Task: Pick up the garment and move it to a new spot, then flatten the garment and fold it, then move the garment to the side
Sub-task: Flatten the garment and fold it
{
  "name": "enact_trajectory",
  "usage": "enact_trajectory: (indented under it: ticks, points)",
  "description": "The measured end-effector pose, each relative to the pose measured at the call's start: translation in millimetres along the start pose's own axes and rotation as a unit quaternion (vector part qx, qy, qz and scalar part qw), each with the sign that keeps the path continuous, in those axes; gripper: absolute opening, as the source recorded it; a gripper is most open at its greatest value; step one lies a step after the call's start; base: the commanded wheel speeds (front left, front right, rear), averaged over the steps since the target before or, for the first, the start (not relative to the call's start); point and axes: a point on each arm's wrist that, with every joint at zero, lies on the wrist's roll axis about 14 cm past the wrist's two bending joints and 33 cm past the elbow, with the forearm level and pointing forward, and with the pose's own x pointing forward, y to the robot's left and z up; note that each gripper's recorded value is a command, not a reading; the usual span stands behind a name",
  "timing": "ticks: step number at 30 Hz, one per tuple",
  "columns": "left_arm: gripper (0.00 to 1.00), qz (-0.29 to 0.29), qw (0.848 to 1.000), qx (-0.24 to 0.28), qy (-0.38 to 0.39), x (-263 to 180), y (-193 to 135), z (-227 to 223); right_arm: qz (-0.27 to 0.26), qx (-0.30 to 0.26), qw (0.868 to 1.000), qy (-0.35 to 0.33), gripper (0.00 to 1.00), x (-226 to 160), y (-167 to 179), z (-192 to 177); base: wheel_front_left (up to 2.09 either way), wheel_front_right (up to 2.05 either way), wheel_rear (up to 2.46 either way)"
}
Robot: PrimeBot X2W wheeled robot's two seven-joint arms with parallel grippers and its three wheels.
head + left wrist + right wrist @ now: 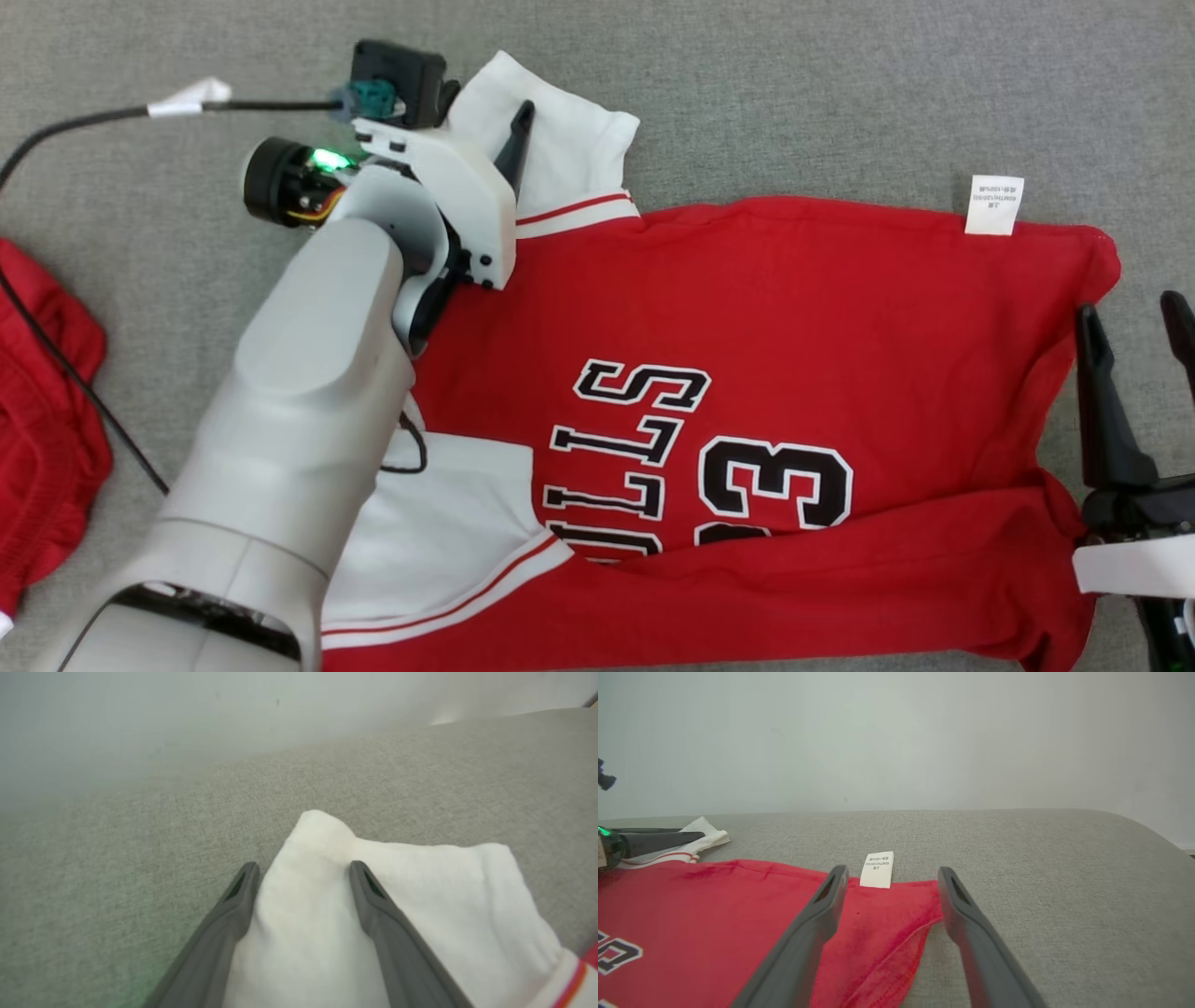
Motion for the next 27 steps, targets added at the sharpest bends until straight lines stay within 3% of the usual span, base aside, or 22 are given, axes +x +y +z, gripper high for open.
enact_trajectory:
  ticks: [1,2,10,21,22,23,24,27]
  points:
    - [0.38,-0.003,1.000,-0.004,0.004,1,-1,-1,-0.005,-0.002,1.000,0.003,1.00,0,-4,-1,0.00,0.00,0.00]
    - [0.00,-0.005,1.000,-0.005,0.005,1,-1,-1,-0.009,-0.003,1.000,0.005,1.00,1,-9,-2,0.00,0.00,0.00]
    - [0.00,0.007,0.999,0.007,-0.040,-4,12,20,-0.020,-0.021,0.999,0.036,1.00,18,-36,-15,0.00,0.00,0.00]
    - [0.00,0.018,0.997,0.003,-0.076,-10,27,31,0.012,-0.006,0.989,0.146,0.97,43,-30,-77,0.00,0.00,0.00]
    - [0.00,0.019,0.997,0.002,-0.079,-11,28,32,0.016,-0.005,0.988,0.154,0.42,44,-29,-79,0.00,0.00,0.00]
    - [0.00,0.019,0.996,0.001,-0.082,-12,28,33,0.021,-0.006,0.987,0.160,0.06,44,-27,-81,0.00,0.00,0.00]
    - [0.00,0.018,0.996,-0.002,-0.087,-13,28,35,0.027,-0.005,0.986,0.166,0.00,45,-25,-82,0.00,0.00,0.00]
    - [0.00,0.020,0.994,-0.006,-0.105,-18,29,43,0.044,-0.005,0.984,0.175,0.00,45,-18,-81,0.00,0.00,0.00]
